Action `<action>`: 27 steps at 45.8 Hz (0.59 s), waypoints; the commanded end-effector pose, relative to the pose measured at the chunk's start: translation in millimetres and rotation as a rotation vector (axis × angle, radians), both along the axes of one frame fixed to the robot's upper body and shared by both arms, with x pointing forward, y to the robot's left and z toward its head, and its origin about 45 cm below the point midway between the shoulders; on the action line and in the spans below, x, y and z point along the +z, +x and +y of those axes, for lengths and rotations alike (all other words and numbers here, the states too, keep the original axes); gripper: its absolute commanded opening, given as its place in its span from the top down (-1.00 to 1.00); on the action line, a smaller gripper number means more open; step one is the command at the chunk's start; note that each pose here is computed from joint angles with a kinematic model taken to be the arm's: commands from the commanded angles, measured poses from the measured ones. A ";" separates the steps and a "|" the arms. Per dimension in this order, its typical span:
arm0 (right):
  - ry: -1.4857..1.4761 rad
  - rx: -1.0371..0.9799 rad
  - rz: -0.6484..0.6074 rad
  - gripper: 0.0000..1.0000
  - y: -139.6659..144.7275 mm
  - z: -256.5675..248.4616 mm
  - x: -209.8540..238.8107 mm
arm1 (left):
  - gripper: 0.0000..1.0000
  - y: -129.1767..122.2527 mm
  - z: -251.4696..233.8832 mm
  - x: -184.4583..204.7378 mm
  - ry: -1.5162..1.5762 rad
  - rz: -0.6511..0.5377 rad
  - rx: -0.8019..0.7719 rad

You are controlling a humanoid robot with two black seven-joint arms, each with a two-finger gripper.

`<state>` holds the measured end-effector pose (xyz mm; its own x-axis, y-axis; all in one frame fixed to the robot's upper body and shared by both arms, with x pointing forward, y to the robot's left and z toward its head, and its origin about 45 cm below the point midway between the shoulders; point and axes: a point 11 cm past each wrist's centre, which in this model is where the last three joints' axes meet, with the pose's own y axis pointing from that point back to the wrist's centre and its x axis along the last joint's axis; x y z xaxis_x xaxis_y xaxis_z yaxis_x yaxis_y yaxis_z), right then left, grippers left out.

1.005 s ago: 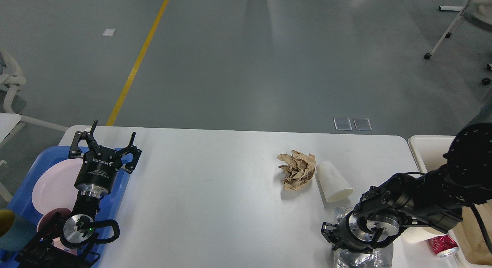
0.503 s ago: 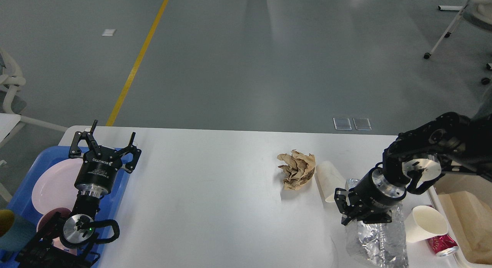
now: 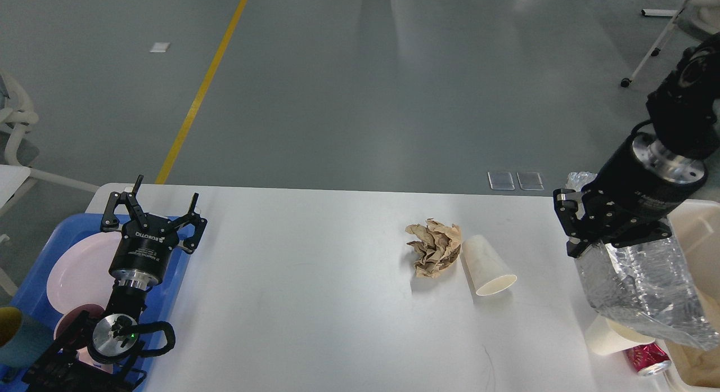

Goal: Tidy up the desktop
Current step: 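Lift the foil packet and drop it into the white bin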

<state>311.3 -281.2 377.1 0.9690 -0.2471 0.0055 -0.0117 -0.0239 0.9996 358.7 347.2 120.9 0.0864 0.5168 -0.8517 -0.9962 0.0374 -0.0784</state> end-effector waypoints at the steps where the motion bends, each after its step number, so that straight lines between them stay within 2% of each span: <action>1: -0.010 -0.005 -0.022 1.00 -1.3 -2.3 11.0 | -0.92 0.0 -0.2 -0.1 0.000 0.000 -0.001; 6: -0.014 -0.017 -0.043 1.00 1.6 -5.8 11.2 | -0.92 0.0 -0.1 0.0 0.000 -0.001 0.001; 11: -0.028 -0.091 -0.090 1.00 8.5 -31.5 9.9 | -0.92 0.0 0.0 0.0 -0.001 -0.001 0.001; 18: -0.077 -0.254 -0.178 1.00 21.1 -96.4 -1.7 | -0.92 0.0 -0.1 0.0 0.000 -0.001 0.001; 27: -0.210 -0.412 -0.259 1.00 34.8 -179.7 -48.8 | -0.92 0.0 -0.1 0.0 0.000 -0.001 0.001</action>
